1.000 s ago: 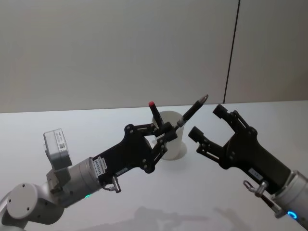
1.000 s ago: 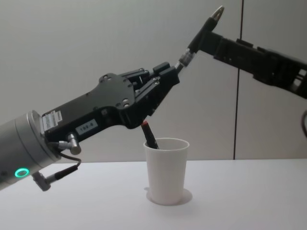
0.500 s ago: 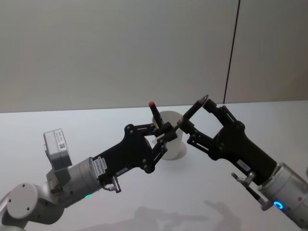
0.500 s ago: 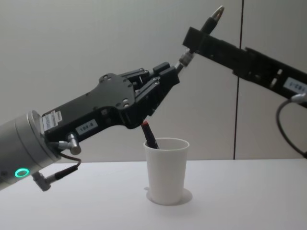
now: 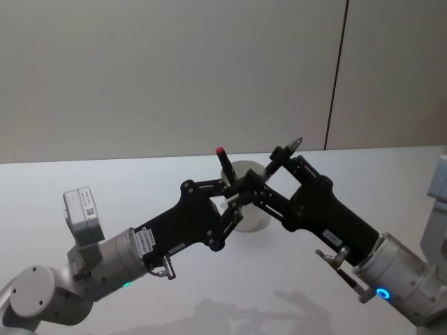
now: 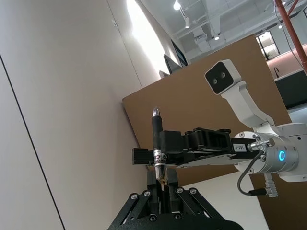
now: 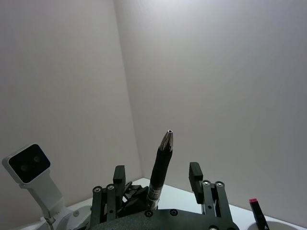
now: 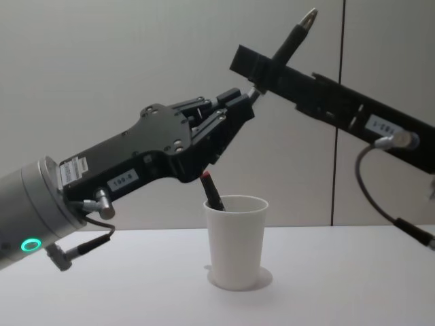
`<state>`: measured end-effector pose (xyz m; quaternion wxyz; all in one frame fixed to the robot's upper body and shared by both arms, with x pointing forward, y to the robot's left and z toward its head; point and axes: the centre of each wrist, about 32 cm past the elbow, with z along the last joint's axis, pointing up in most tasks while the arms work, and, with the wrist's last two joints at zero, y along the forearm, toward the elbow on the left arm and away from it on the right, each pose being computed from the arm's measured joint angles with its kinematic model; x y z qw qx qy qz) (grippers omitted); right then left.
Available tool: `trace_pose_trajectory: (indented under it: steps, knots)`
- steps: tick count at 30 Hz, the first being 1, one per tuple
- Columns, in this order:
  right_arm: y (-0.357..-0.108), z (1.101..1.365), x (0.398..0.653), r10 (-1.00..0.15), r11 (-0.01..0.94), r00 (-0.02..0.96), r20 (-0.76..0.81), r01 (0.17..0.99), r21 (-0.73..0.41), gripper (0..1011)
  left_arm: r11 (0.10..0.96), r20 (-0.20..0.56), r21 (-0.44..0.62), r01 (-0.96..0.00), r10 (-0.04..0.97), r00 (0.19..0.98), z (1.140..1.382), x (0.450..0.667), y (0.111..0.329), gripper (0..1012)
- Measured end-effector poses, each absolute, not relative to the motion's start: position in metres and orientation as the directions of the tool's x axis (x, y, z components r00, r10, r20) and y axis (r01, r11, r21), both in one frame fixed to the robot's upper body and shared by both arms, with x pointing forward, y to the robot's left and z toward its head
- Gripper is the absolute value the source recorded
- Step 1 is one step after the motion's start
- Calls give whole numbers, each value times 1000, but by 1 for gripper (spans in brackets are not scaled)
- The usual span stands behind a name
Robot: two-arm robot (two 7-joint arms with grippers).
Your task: Place the pen into the pen holder.
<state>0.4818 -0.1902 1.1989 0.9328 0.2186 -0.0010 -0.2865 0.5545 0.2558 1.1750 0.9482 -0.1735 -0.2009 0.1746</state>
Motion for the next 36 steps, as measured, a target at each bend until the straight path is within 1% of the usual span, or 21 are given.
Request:
trace_pose_trajectory:
  steps: [7,8,12,13,15,16,17,18,20,21,22,24,36]
  knots:
    - [-185,1198,484,-527,743,840,-128,529,410,660,879,320,-399,-261,401,858,1175,555,256,135]
    - [-184,1198,484,-525,744,841,-128,527,411,599,879,321,-399,-261,401,858,1175,555,256,135]
    - [-182,1199,485,-524,744,842,-128,526,413,476,879,321,-399,-261,401,858,1175,555,256,135]
    - [-182,1199,485,-524,744,842,-128,526,413,458,879,320,-399,-261,401,858,1175,555,256,135]
    - [-182,1199,485,-525,743,842,-128,526,413,371,879,320,-399,-261,401,858,1175,555,256,135]
    - [-182,1199,485,-526,742,841,-128,527,414,371,879,320,-399,-261,401,858,1175,555,256,135]
    - [-182,1199,484,-527,741,840,-127,528,415,312,879,320,-399,-261,401,858,1175,555,256,135]
    - [-181,1199,484,-528,741,840,-127,528,415,312,879,321,-399,-261,401,858,1175,555,256,135]
    - [-182,1199,483,-531,738,838,-127,531,416,231,879,321,-399,-261,400,858,1175,555,256,135]
    - [-182,1199,483,-531,738,838,-127,531,416,217,879,321,-399,-261,400,859,1175,554,256,135]
    - [-182,1199,482,-532,738,837,-127,531,417,175,879,321,-399,-261,400,859,1175,554,256,135]
    - [-182,1199,481,-534,736,836,-126,533,418,134,879,321,-399,-261,400,859,1175,555,256,135]
    - [-184,1198,477,-544,728,829,-127,542,421,134,879,321,-399,-261,400,858,1175,555,256,133]
